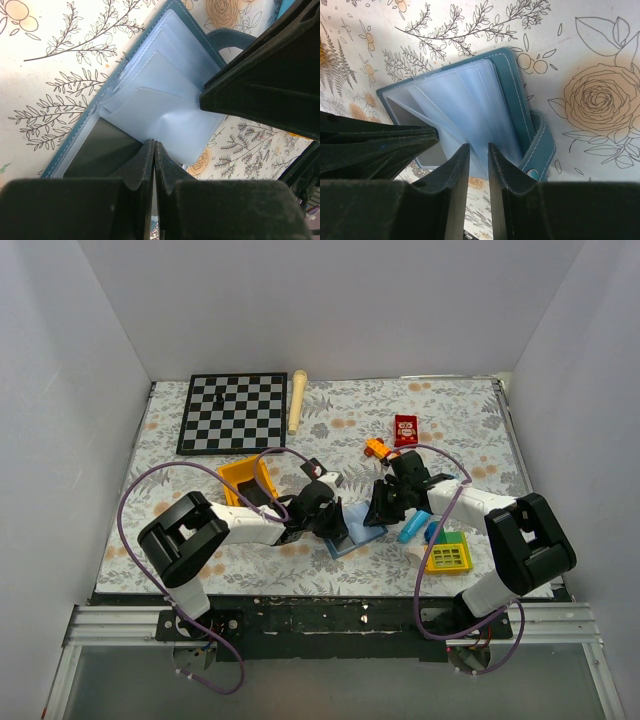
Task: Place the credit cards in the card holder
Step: Turn over the card slot in the card holder.
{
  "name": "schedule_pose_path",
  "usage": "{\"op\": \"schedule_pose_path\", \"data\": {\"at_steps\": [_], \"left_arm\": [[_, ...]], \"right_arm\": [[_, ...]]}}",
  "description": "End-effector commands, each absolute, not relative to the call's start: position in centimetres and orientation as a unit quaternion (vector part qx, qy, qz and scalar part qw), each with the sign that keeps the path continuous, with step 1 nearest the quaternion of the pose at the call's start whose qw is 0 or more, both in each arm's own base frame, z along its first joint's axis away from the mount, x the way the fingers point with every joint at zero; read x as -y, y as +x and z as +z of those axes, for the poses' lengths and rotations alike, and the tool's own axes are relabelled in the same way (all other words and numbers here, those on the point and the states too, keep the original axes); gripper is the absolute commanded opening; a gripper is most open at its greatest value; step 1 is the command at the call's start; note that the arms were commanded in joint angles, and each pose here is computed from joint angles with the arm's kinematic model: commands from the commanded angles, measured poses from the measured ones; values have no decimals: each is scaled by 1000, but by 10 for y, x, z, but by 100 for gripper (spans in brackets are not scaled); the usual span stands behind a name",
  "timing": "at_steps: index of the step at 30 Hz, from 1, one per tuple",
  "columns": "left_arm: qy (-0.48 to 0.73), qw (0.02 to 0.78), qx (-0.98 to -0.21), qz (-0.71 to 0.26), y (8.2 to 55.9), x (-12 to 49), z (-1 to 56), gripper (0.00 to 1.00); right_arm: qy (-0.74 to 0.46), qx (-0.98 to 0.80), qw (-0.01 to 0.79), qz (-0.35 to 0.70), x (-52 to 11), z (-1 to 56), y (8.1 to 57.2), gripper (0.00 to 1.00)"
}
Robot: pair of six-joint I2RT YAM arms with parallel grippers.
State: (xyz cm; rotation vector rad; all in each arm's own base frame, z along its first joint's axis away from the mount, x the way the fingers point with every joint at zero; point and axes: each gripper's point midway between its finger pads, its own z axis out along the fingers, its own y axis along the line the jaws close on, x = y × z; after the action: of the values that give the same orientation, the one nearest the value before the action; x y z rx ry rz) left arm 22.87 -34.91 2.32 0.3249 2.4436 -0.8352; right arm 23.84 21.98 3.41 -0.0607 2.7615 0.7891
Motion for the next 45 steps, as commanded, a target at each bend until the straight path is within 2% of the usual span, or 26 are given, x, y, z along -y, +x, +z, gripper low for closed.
{"op": "schedule_pose_path", "data": {"at_steps": [1, 9, 14, 36, 39, 45], "left_arm": [[126, 226, -931, -258, 210, 324, -9, 0], [126, 226, -931, -257, 210, 324, -10, 0], [127, 227, -930, -258, 211, 325, -8, 0], [127, 227, -930, -258, 211, 325, -7, 0], [128, 228, -930, -258, 212, 325, -7, 0], [126, 228, -931, -256, 211, 324, -8, 0]], "right_arm": [[-36, -942, 142, 302, -228, 43, 238, 29], [-45, -928, 127, 348, -243, 47, 232, 29], [-43, -926, 133, 351, -243, 50, 233, 25], [-31, -920, 153, 360, -239, 62, 239, 25], [-30, -919, 151, 362, -240, 61, 239, 22], [-30, -918, 147, 366, -240, 60, 238, 9]]}}
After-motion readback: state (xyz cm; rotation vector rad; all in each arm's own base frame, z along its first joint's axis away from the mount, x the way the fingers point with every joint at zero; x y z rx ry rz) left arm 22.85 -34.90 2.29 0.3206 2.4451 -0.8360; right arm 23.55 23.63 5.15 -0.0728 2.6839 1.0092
